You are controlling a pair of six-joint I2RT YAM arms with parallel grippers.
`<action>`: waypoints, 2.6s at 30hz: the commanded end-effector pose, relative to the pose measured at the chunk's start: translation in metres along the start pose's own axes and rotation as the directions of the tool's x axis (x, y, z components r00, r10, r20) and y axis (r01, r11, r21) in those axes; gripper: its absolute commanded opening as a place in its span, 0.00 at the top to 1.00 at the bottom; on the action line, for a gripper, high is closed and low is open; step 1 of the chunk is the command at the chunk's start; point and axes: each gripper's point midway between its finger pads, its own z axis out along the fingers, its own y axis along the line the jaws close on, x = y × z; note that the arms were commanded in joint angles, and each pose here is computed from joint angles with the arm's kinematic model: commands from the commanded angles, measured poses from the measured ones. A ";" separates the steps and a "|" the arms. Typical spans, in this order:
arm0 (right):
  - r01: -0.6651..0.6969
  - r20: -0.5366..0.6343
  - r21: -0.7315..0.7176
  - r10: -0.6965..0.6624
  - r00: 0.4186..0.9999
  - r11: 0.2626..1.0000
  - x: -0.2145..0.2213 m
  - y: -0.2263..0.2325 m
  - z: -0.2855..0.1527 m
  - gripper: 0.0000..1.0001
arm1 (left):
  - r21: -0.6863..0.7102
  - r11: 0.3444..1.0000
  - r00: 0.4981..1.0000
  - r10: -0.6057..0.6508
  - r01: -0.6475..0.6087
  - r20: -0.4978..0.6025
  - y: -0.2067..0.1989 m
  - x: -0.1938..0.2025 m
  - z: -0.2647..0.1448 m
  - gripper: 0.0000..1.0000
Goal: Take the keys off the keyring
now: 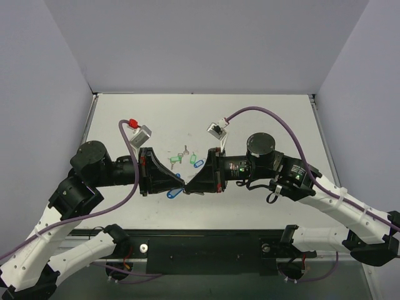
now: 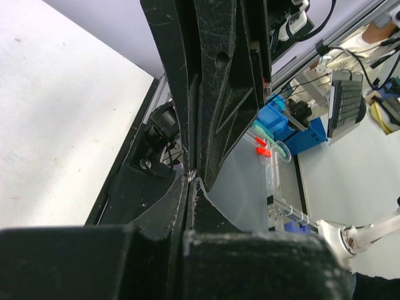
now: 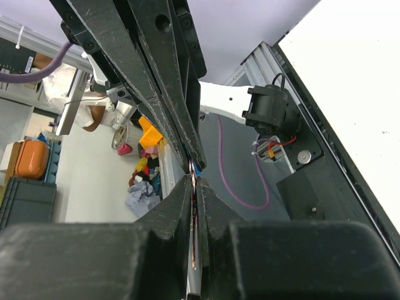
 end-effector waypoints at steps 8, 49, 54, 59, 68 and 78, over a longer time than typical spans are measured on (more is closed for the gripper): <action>0.047 0.038 -0.045 -0.045 0.998 0.998 -0.016 0.018 0.001 1.00 | 0.110 0.991 0.983 0.091 -0.074 -0.160 -0.018 0.022 -0.008 1.00; 0.065 0.014 -0.023 -0.064 0.998 0.998 -0.012 0.019 -0.010 1.00 | 0.052 0.992 0.947 0.126 -0.116 -0.297 -0.006 0.037 -0.016 1.00; 0.065 0.011 -0.023 -0.065 0.998 0.998 -0.010 0.018 -0.011 1.00 | 0.037 0.991 0.946 0.135 -0.129 -0.295 -0.004 0.036 -0.018 1.00; 0.067 0.015 -0.024 -0.067 0.998 0.997 -0.010 0.019 -0.014 1.00 | 0.037 0.991 0.944 0.135 -0.130 -0.300 -0.004 0.038 -0.019 1.00; 0.073 0.021 -0.024 -0.073 0.997 0.997 -0.009 0.021 -0.019 1.00 | 0.010 0.990 0.945 0.138 -0.142 -0.298 0.000 0.038 -0.021 1.00; 0.073 0.021 -0.018 -0.072 0.997 0.997 -0.009 0.017 -0.016 1.00 | 0.045 0.992 0.945 0.125 -0.117 -0.301 -0.007 0.039 -0.021 0.98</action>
